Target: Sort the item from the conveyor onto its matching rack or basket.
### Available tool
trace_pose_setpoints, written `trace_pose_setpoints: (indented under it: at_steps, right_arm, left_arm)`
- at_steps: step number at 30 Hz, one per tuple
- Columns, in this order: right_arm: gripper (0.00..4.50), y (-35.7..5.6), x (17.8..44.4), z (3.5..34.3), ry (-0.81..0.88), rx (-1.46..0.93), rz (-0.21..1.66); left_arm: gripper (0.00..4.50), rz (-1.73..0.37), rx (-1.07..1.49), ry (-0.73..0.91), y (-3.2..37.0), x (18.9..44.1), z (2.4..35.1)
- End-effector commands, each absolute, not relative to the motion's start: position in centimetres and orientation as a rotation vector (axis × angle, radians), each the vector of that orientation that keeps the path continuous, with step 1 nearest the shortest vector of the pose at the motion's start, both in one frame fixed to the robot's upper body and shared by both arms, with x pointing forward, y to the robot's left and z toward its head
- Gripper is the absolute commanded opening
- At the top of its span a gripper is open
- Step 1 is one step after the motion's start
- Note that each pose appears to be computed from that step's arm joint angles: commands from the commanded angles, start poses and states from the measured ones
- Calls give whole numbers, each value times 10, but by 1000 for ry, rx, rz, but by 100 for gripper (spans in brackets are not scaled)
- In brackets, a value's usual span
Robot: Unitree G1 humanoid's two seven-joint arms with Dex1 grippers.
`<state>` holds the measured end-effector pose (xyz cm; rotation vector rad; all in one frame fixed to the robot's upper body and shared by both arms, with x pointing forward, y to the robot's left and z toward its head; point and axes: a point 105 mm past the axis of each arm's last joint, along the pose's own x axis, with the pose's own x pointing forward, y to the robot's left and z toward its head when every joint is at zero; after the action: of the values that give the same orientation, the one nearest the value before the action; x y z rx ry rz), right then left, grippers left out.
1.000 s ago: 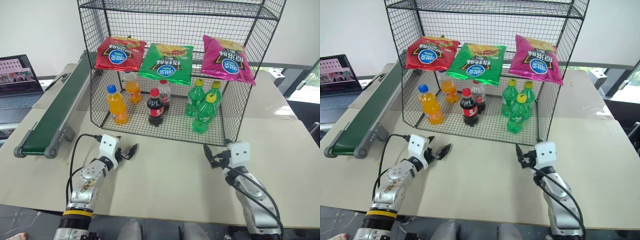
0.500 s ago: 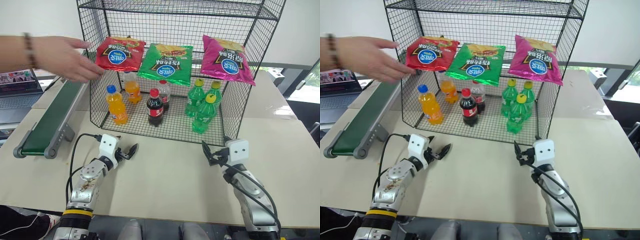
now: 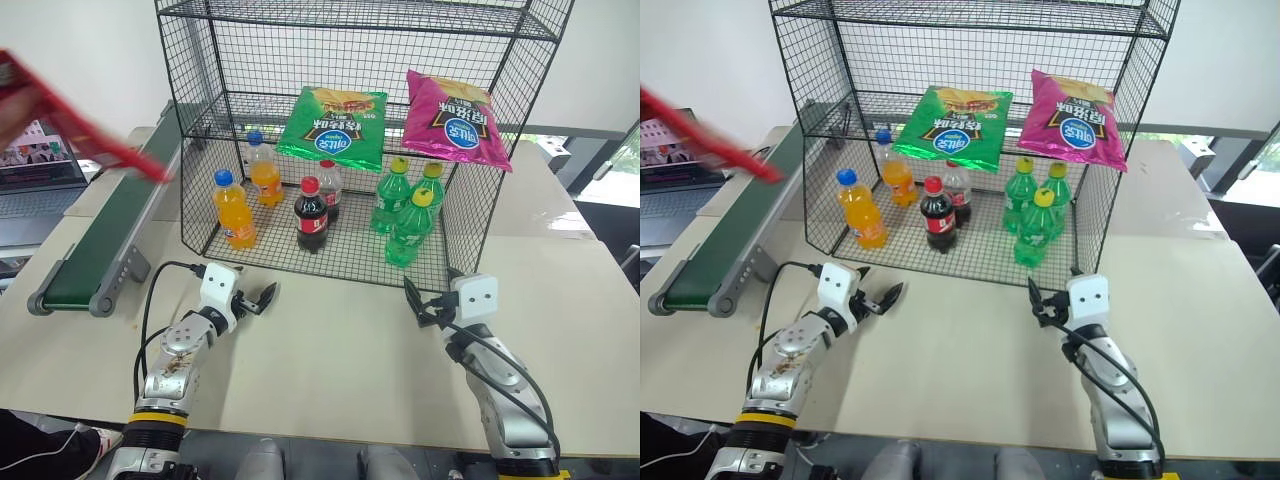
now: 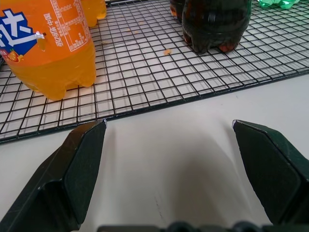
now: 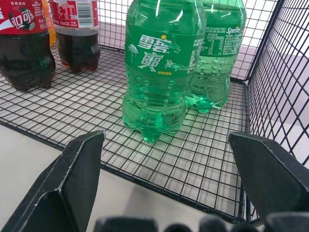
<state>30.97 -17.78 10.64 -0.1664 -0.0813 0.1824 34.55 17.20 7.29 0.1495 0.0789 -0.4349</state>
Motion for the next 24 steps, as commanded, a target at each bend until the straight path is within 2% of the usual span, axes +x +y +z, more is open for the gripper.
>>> trace_pose_setpoints:
  at_steps: [1, 24]
  right_arm:
    - [450, -184, 310, 123, -145, -178, 146]
    - [450, -182, 306, 120, -135, -177, 159]
  left_arm:
    - [445, -430, 167, 30, 177, 348, 87]
    - [445, -417, 172, 36, 189, 346, 85]
